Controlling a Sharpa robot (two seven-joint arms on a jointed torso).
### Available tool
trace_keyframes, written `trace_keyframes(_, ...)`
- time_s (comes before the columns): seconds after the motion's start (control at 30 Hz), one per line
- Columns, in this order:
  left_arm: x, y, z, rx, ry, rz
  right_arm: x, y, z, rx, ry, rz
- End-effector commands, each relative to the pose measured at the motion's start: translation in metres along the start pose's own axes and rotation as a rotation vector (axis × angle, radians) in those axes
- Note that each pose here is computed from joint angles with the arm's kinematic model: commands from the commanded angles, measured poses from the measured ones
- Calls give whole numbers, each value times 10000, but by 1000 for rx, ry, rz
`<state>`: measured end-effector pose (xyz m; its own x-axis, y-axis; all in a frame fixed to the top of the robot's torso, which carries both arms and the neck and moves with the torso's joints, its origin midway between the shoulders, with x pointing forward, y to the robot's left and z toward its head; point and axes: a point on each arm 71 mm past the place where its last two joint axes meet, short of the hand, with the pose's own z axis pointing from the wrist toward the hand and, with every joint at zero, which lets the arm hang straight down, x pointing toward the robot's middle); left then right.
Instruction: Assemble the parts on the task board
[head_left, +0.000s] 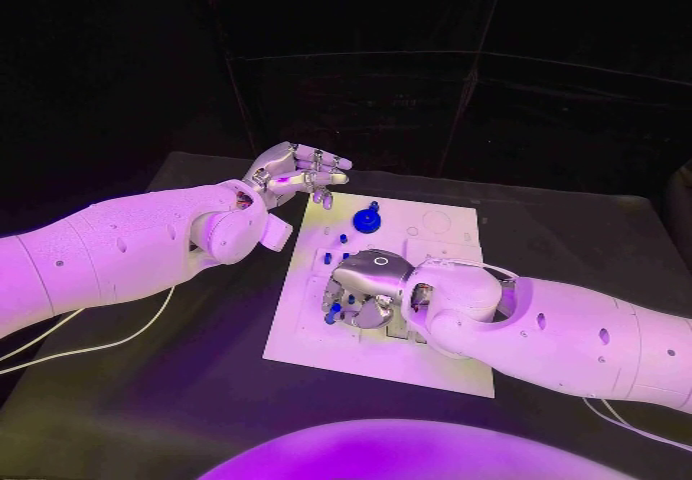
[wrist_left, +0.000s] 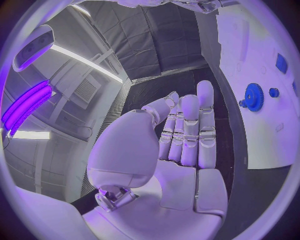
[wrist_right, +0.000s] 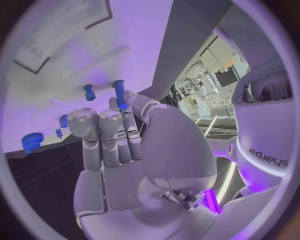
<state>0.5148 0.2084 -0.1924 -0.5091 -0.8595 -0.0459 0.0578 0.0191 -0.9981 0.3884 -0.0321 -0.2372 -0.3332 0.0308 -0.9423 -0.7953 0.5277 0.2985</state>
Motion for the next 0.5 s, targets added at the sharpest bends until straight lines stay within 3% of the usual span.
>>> trace_keyframes(0.03,10,-16,5,11,10,-9,12,8,10,2,4,-32)
trace_keyframes(0.5,18,-14,13,9,12,-10,40,49,50,-3,23,-50)
